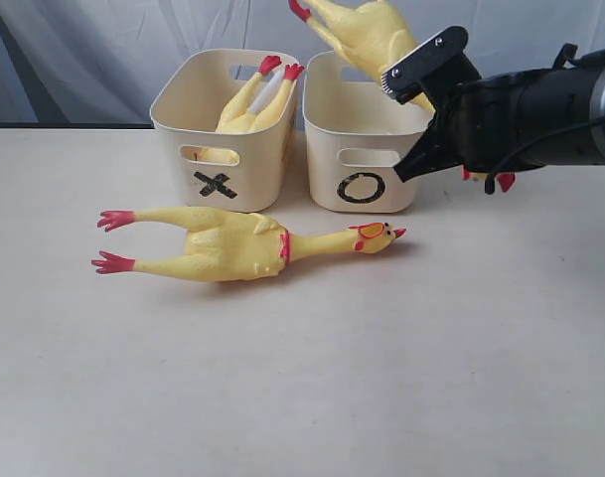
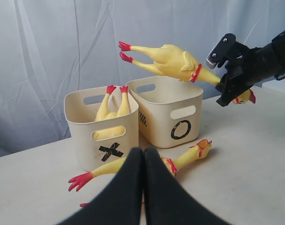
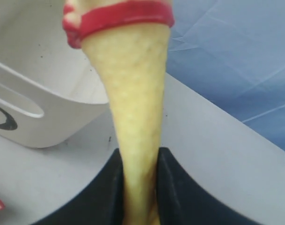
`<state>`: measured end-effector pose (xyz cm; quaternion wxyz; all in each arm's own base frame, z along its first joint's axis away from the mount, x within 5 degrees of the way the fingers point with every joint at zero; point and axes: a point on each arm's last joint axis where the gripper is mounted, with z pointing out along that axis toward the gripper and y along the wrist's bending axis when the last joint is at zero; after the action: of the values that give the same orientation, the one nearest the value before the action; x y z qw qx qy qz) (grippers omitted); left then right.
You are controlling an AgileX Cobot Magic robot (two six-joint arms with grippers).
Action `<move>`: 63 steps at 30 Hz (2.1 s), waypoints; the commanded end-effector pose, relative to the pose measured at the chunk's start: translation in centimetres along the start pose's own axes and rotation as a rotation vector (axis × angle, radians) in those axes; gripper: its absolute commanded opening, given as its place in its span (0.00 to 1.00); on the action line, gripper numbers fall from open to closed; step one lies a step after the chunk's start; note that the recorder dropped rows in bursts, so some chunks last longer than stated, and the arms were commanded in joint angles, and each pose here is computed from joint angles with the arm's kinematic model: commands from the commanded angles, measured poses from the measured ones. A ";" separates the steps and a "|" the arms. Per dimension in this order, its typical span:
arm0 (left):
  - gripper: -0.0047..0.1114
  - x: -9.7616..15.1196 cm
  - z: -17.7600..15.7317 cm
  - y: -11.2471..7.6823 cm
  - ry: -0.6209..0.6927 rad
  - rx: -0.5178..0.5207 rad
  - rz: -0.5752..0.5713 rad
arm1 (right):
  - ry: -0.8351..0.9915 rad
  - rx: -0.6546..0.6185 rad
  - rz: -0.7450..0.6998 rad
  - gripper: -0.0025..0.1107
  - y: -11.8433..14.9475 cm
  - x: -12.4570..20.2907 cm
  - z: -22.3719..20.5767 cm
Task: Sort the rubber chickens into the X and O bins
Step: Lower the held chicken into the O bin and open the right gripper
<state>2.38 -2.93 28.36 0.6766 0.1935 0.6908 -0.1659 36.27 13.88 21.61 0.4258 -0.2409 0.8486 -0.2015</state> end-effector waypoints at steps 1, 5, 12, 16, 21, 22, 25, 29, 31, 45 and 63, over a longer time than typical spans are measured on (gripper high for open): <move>0.04 0.2 -0.1 0.0 -0.002 0.003 -0.002 | -0.025 0.023 0.024 0.01 -0.7 -0.9 -0.2; 0.04 0.2 -0.1 -0.1 0.000 0.004 -0.002 | -0.012 0.046 0.026 0.01 -0.9 -0.8 -0.2; 0.04 0.2 -0.1 -0.1 0.000 0.004 -0.002 | 0.003 0.072 0.044 0.01 -1.2 -0.6 -0.2; 0.04 0.2 -0.1 -0.1 0.000 0.004 -0.002 | -0.001 0.065 0.051 0.01 -1.1 -0.7 -0.2; 0.04 0.2 -0.1 -0.1 0.000 0.004 -0.002 | -0.018 0.035 0.052 0.01 -0.8 -0.8 -0.2; 0.04 0.2 -0.1 -0.1 0.000 0.004 -0.002 | -0.022 0.028 0.052 0.01 -0.8 -0.9 -0.2; 0.04 0.2 -0.1 -0.1 0.000 0.004 -0.002 | -0.028 0.018 0.053 0.02 -0.7 -0.9 -0.2; 0.04 0.2 -0.1 -0.1 0.000 0.004 -0.002 | -0.028 0.018 0.079 0.13 -0.7 -0.9 -0.2; 0.04 0.2 -0.1 -0.1 0.000 0.004 -0.002 | -0.027 0.018 0.078 0.20 -0.6 -0.9 -0.1; 0.04 0.2 -0.1 -0.1 0.003 0.006 -0.002 | -0.030 0.012 0.078 0.24 -0.6 -0.9 -0.1; 0.04 0.2 -0.1 -0.1 0.003 0.006 -0.002 | -0.151 -0.146 0.079 0.24 0.5 -2.7 -0.5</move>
<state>2.36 -2.96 28.30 0.6739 0.1954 0.6928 -0.1666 36.97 15.72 22.85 0.4679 -0.2500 0.8395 -0.1172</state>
